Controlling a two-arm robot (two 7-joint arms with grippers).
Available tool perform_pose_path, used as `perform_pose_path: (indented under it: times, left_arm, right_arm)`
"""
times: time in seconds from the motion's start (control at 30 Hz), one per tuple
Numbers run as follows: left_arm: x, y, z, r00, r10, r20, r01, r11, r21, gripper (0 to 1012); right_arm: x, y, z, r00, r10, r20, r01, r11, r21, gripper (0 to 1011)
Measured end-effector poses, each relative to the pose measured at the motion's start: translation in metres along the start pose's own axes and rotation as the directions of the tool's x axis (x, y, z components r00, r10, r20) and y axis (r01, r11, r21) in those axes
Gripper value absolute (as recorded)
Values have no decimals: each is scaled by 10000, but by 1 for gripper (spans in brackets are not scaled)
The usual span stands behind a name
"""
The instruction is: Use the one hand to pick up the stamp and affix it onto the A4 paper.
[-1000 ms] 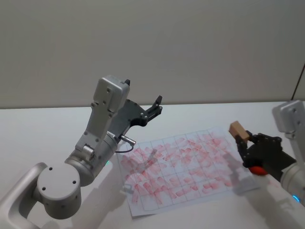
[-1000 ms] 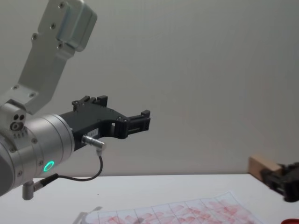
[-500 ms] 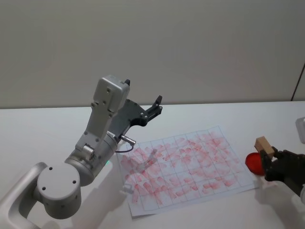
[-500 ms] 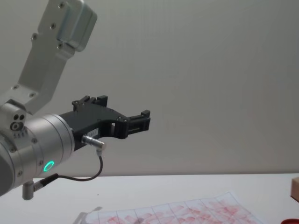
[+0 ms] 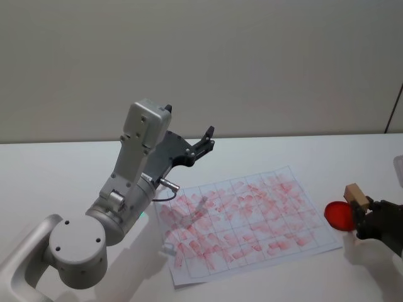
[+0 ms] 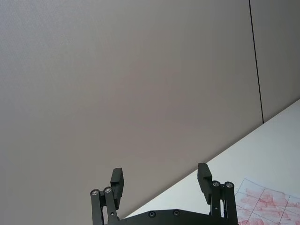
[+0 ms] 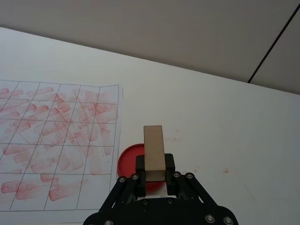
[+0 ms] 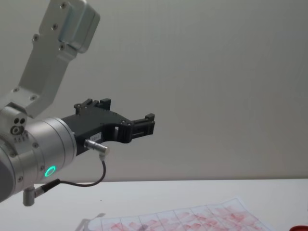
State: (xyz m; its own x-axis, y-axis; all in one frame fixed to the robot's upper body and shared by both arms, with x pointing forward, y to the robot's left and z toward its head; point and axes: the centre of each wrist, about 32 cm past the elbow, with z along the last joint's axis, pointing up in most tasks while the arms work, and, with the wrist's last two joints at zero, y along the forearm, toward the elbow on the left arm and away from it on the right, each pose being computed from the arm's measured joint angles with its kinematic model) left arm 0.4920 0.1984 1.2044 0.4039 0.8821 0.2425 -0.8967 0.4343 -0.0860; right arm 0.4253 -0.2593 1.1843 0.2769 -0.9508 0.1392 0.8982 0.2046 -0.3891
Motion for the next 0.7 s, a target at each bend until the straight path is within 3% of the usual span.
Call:
perform_pose_path:
  times: [0.7]
  left_arm:
    - [0, 0, 0, 10000, 0, 0, 0, 10000, 0, 1001]
  right_arm:
    - [33, 176, -11, 9988, 481, 83, -477, 9979, -429, 237]
